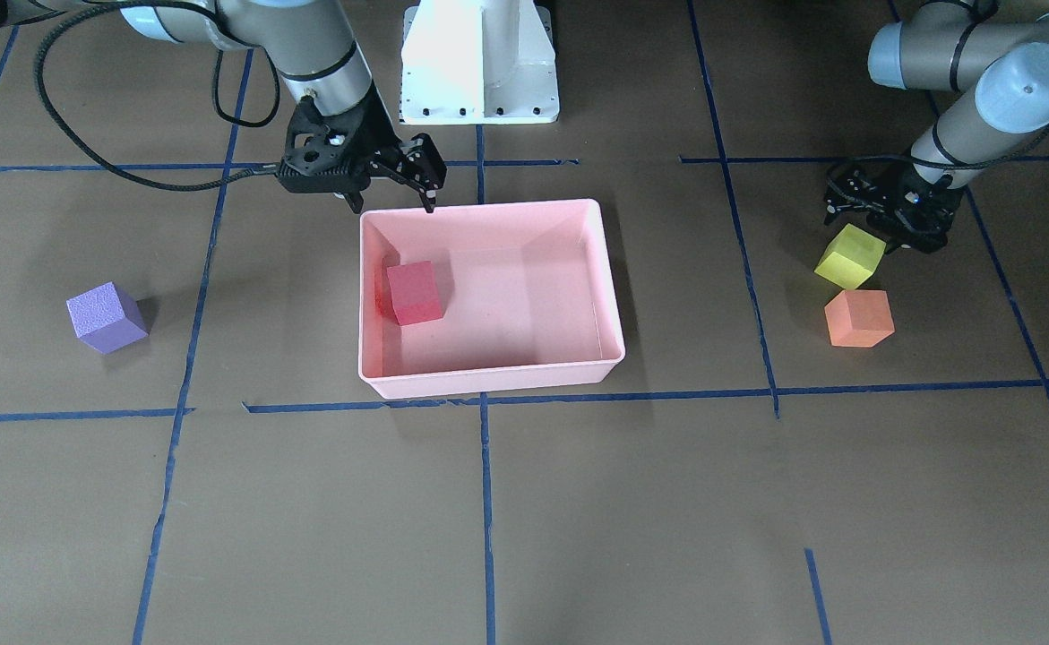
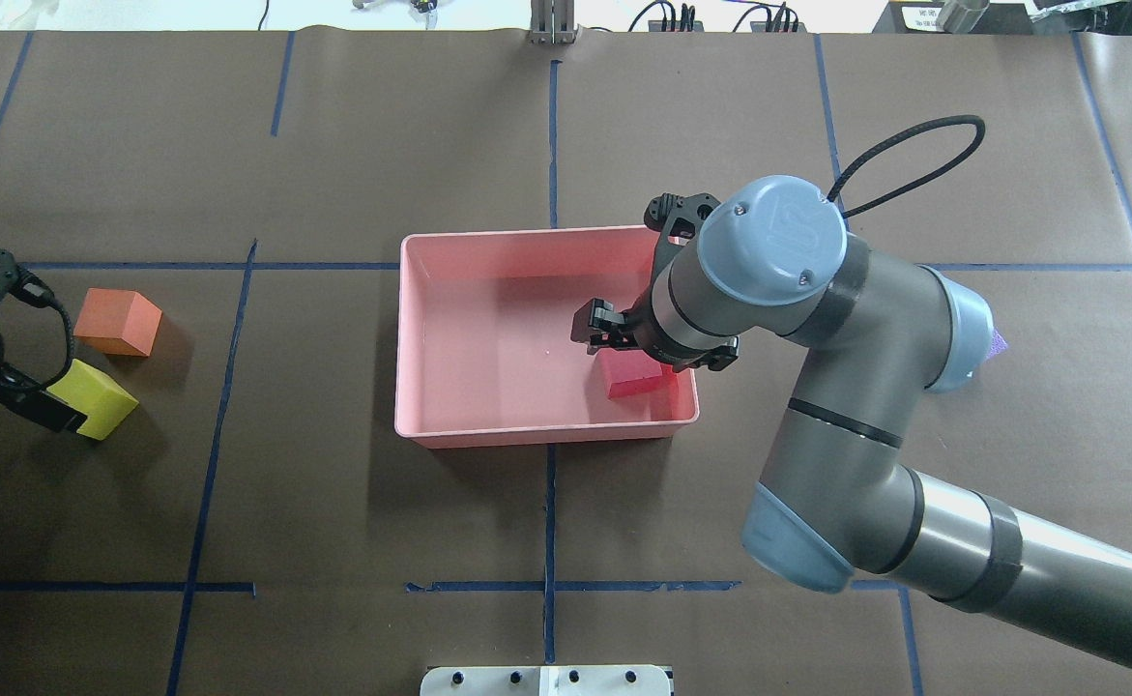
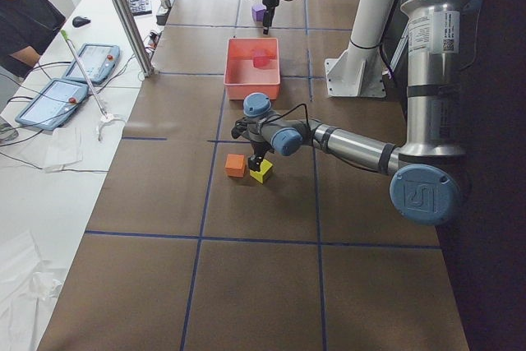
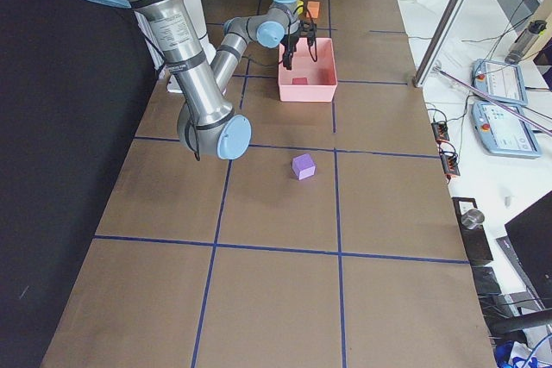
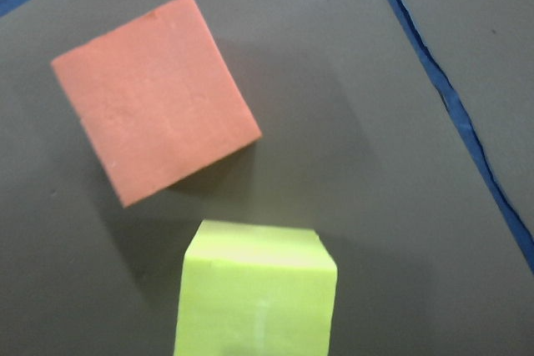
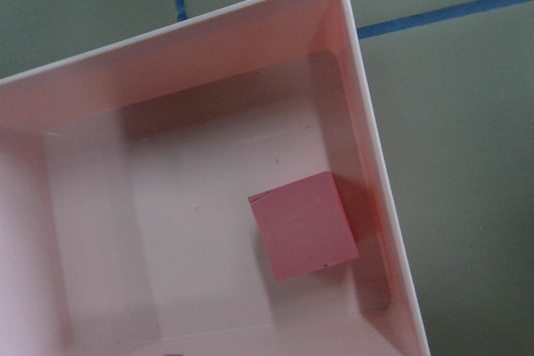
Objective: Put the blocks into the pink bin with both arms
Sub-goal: 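Grasp the yellow cube with the left gripper while the right gripper withdraws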
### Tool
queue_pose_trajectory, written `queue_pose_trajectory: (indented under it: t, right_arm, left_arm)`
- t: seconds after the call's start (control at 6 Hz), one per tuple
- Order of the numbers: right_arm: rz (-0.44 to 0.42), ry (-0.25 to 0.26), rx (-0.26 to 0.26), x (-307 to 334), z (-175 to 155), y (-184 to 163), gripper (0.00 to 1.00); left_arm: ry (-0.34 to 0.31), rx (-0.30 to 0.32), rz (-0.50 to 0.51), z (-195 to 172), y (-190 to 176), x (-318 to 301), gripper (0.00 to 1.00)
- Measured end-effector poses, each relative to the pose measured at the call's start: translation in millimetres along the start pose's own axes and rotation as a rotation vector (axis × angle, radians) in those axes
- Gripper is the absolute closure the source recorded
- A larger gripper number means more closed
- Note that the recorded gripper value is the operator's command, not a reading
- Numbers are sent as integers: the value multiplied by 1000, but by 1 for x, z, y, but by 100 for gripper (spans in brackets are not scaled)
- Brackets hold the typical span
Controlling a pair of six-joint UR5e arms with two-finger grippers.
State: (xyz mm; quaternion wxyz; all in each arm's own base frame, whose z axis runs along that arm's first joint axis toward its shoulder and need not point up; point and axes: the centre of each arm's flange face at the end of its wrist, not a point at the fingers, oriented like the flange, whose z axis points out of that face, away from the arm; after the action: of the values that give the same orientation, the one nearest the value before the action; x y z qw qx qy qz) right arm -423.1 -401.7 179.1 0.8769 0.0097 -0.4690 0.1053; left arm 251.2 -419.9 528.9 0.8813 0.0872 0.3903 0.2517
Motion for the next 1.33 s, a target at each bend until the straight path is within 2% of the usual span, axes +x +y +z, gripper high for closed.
queue_pose_trajectory:
  t: [0.33, 1.0, 1.17, 1.33]
  right_arm:
    - [25, -14, 8, 25, -32, -15, 0]
    - [38, -15, 26, 37, -43, -23, 0]
    - [43, -7, 28, 51, -46, -23, 1]
    - [28, 12, 24, 75, -50, -25, 1]
  left_arm:
    - [-38, 2, 18, 10, -3, 3, 0]
    - [-85, 3, 65, 26, 0, -1, 0]
    - [-83, -8, 68, 35, 1, -2, 24]
    - [-78, -20, 70, 44, 0, 0, 83]
